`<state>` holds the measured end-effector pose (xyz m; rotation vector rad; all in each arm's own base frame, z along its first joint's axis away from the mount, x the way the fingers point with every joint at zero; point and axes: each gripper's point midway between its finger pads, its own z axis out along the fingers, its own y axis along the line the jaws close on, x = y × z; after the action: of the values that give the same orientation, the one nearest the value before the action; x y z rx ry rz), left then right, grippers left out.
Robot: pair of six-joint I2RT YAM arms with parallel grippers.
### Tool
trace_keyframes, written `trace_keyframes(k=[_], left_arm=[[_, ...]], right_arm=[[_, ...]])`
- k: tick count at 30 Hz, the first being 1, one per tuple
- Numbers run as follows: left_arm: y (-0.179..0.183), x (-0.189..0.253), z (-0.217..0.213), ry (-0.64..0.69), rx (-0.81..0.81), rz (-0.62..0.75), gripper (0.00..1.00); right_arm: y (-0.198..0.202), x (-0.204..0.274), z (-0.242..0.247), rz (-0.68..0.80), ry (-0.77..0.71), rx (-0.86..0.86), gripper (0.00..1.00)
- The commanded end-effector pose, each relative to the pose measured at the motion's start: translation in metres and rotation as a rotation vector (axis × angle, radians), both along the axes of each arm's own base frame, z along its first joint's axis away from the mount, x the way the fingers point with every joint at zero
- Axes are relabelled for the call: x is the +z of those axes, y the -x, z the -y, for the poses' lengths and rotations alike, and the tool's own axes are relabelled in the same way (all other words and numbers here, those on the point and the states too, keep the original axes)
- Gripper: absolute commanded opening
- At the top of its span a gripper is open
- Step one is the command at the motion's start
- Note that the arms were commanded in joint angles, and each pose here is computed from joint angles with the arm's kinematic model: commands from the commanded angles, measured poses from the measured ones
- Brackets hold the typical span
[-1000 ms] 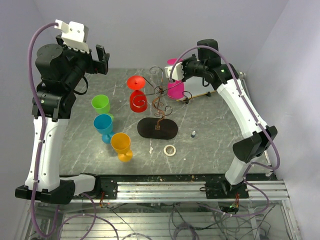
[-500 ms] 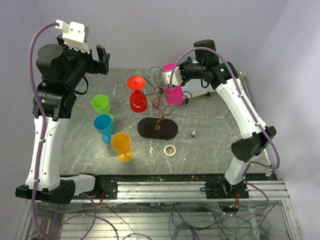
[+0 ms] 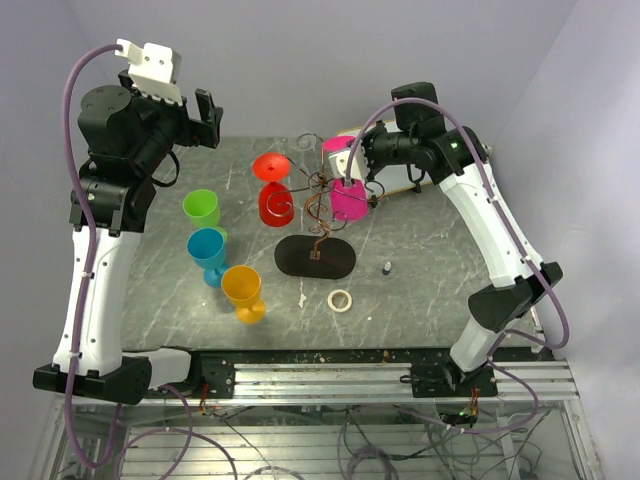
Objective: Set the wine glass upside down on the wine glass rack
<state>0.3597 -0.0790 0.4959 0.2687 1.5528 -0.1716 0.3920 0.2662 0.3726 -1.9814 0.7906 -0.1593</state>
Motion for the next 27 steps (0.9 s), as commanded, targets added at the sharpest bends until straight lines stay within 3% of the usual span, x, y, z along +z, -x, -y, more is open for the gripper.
trace_keyframes(k=[1,8,27], left_arm=[[0.001,0.013,0.001,0.019,-0.021,0.049,1.00],[0.003,0.013,0.000,0.016,-0.020,0.053,1.00],[-0.004,0.007,0.008,0.035,-0.057,0.033,1.00]], right_arm=[[0.016,0.018,0.005,0.011,-0.025,0.002,0.00],[0.025,0.021,0.013,-0.006,-0.038,-0.033,0.00],[-0.007,0.016,0.052,0.054,-0.032,-0.336,0.00]])
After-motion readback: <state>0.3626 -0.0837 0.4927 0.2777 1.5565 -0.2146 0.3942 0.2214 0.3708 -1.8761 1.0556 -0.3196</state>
